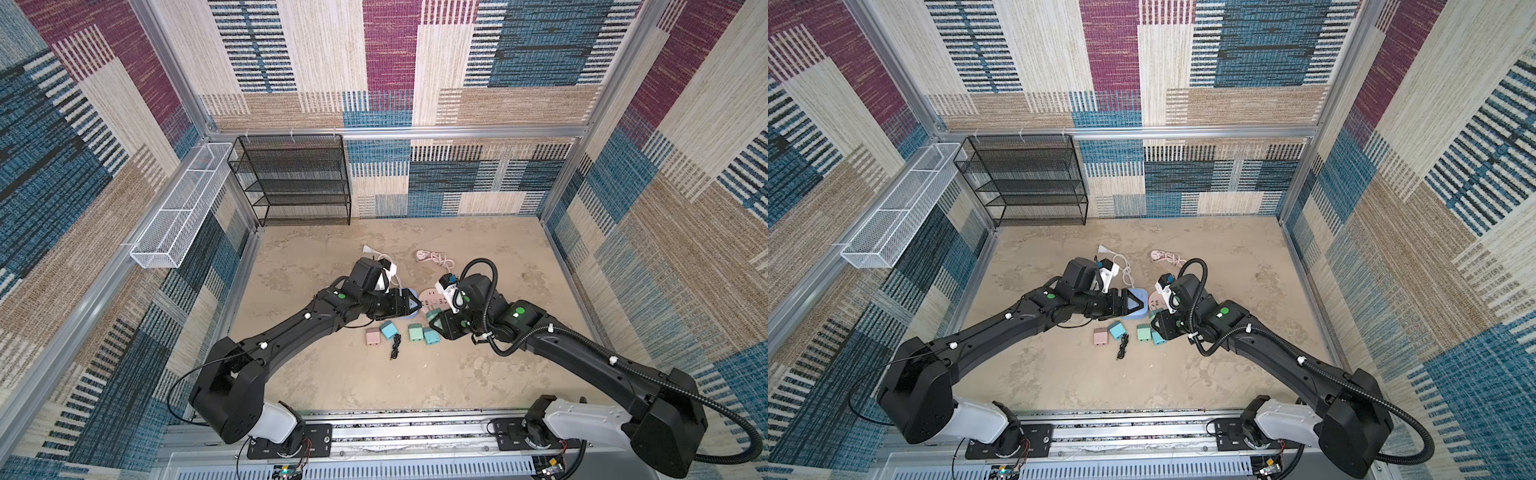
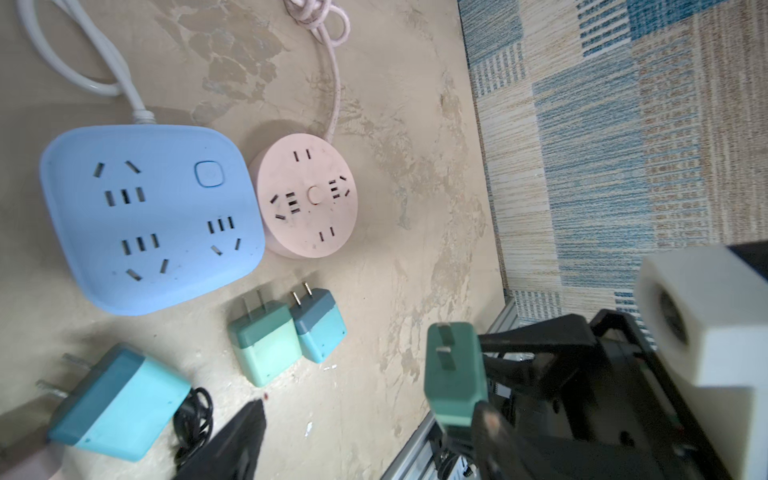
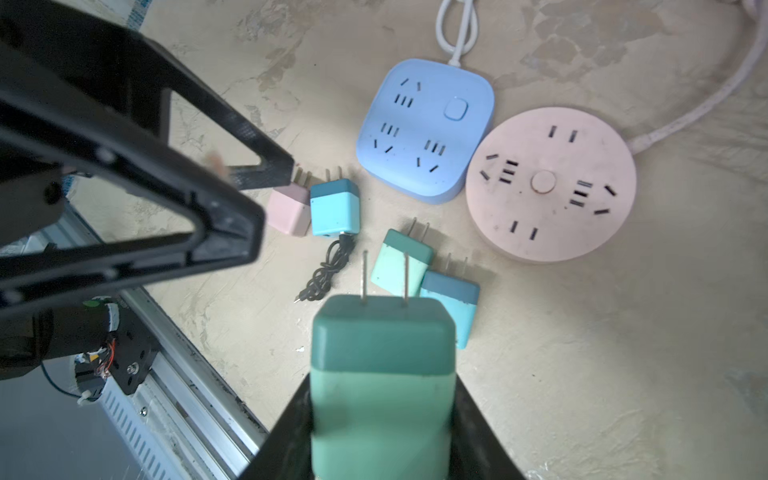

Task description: Insert the plug

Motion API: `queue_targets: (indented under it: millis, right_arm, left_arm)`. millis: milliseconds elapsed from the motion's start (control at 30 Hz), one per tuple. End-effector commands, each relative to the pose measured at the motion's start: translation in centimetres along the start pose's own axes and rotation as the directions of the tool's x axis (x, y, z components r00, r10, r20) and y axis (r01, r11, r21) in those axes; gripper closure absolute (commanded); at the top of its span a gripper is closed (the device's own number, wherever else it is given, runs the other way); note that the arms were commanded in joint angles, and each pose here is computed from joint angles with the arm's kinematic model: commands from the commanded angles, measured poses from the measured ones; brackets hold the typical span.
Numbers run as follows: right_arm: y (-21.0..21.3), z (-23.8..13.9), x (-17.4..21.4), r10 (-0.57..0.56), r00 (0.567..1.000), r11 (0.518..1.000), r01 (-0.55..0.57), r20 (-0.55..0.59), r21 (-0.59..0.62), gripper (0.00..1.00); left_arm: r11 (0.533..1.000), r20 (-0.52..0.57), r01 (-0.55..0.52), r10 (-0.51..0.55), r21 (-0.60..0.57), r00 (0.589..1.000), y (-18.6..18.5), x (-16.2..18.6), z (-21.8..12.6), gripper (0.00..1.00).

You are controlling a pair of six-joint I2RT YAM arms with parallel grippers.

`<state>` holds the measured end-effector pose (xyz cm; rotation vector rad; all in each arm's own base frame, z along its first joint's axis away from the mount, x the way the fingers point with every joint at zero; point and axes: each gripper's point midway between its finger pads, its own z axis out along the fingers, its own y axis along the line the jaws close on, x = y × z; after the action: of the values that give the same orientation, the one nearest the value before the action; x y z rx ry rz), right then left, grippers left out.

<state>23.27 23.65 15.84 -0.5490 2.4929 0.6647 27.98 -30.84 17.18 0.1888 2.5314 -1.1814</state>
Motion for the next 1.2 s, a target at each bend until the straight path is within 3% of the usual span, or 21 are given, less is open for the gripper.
queue_targets:
  millis: [0,567,767,867,1000,1167]
  right_arm:
    - [1.1,-0.1,-1.2,-0.031,0.999,0.999,0.032,0.034,-0.032,1.0]
    - [1.6,0.1,-2.3,-0.044,0.996,0.999,0.044,0.076,0.005,1.0]
    - [1.4,0.2,-2.7,-0.05,0.995,0.999,0.048,0.092,0.022,1.0]
    - [1.5,0.3,-2.9,-0.055,0.993,0.998,0.054,0.1,0.02,1.0]
    - [1.5,0.5,-3.2,-0.056,0.993,0.998,0.054,0.109,0.017,1.0]
    - [1.6,0.6,-3.5,-0.053,0.991,0.999,0.052,0.126,0.014,1.0]
  left_arm:
    - [0.996,0.006,0.018,-0.018,0.09,1.0,-1.8,-0.4,0.6,0.19]
    - [0.986,-0.044,0.07,-0.064,0.15,0.997,-3.0,1.0,2.7,0.32]
    - [0.981,-0.08,0.08,-0.067,0.175,0.995,-3.5,1.6,3.1,0.42]
    - [0.981,-0.085,0.086,-0.072,0.175,0.994,-3.4,1.8,3.3,0.56]
    - [0.98,-0.091,0.093,-0.078,0.178,0.993,-3.3,2.0,3.5,0.59]
    - [0.978,-0.094,0.102,-0.085,0.184,0.992,-3.3,2.0,3.7,0.77]
